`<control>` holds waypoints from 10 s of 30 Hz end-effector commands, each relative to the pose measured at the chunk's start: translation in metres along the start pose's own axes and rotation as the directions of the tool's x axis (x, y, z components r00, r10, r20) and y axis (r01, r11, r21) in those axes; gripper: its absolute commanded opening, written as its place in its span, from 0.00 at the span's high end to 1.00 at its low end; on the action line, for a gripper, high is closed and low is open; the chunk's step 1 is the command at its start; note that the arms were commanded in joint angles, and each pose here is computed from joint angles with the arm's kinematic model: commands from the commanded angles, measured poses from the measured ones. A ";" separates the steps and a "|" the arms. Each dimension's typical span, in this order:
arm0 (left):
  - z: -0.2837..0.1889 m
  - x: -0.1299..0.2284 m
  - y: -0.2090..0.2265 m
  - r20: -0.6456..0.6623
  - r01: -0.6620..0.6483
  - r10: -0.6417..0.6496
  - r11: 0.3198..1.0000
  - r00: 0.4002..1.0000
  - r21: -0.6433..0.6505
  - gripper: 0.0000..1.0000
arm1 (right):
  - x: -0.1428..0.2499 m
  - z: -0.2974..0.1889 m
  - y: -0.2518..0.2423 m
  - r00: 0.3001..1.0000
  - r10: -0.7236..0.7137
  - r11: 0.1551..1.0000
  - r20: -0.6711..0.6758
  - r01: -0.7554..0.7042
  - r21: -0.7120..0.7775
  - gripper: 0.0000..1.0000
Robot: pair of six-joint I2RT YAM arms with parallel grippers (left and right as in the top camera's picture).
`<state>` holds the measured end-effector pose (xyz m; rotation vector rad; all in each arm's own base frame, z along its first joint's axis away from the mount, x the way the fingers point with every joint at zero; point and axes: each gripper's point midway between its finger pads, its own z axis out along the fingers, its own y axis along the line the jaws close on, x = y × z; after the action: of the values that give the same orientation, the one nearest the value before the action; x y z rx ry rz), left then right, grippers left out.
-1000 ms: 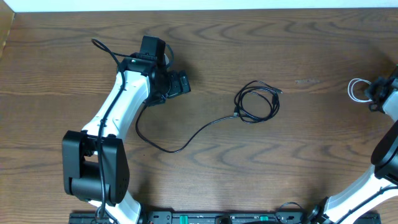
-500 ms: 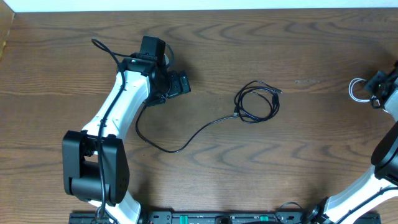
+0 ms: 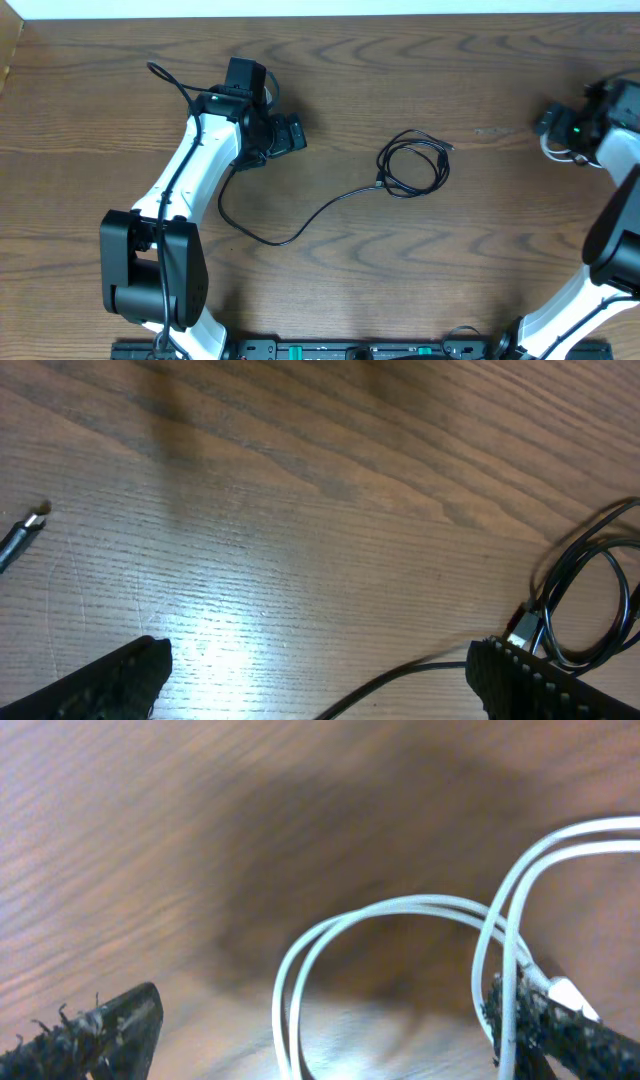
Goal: Untangle cables
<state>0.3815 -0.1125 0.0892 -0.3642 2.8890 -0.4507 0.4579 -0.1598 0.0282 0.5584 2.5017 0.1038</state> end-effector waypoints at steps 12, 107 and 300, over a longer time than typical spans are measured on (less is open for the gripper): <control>0.002 0.003 0.004 -0.010 -0.008 0.008 1.000 1.000 -0.013 0.02 | -0.013 -0.041 0.045 0.979 -0.166 0.976 -0.120 0.180 0.126 0.01; -0.007 0.061 0.058 -0.235 0.029 -0.082 0.975 0.969 -0.221 0.79 | 0.208 -0.071 0.377 0.895 -0.396 0.795 -0.204 0.222 -0.565 0.99; 0.088 0.082 -0.050 -0.239 0.207 -0.185 0.976 0.953 0.069 0.91 | 0.225 -0.057 0.311 0.658 -0.736 0.629 -0.159 0.579 -0.519 0.56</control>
<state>0.3378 -0.2170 0.0185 -0.5668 3.0185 -0.7562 0.3714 0.2009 0.0131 -0.5941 2.7832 0.3795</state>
